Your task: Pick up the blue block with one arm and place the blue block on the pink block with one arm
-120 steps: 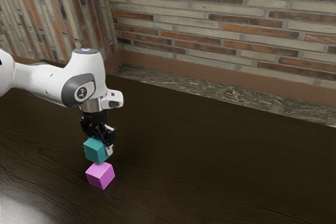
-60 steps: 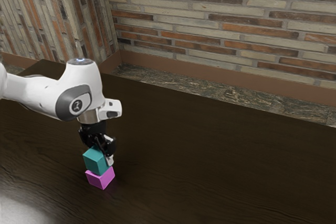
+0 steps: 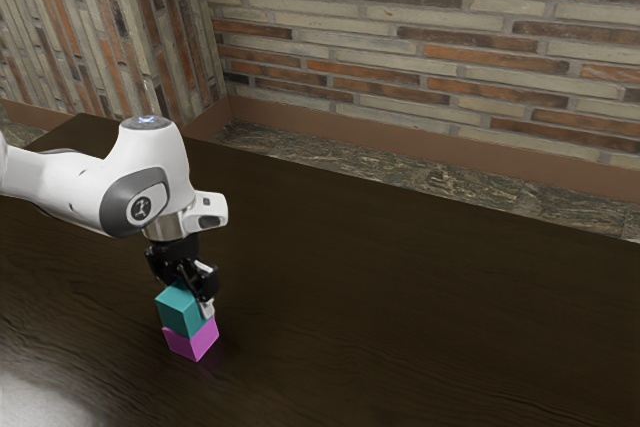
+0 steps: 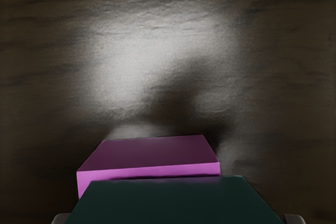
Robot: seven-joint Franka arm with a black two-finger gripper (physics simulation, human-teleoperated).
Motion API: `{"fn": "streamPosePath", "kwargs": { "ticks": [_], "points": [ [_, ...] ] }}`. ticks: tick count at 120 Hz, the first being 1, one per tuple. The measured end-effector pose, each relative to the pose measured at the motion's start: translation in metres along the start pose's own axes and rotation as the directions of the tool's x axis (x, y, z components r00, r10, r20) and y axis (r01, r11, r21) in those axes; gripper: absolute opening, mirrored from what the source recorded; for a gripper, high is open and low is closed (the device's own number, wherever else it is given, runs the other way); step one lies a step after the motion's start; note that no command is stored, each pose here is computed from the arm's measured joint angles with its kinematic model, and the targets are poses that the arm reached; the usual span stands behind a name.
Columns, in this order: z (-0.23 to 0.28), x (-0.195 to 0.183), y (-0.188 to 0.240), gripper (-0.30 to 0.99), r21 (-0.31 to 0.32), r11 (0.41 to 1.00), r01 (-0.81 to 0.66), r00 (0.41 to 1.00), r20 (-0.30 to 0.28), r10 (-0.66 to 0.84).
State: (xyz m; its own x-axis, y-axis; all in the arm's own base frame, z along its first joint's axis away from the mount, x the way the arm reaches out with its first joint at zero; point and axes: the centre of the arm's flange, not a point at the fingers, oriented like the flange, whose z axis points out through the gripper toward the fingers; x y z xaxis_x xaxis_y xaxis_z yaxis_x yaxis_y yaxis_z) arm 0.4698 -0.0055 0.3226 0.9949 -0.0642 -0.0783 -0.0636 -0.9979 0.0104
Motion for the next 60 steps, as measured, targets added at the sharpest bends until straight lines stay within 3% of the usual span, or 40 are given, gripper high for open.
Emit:
{"fn": "streamPosePath", "kwargs": {
  "ticks": [34,60],
  "points": [
    [0.004,0.0005,-0.0078,0.35,-0.003,1.0,0.02,1.0,0.001,-0.02],
    [0.0062,0.0011,-0.0029,0.53,-0.015,1.0,0.004,1.0,0.005,-0.004]
  ]
}}
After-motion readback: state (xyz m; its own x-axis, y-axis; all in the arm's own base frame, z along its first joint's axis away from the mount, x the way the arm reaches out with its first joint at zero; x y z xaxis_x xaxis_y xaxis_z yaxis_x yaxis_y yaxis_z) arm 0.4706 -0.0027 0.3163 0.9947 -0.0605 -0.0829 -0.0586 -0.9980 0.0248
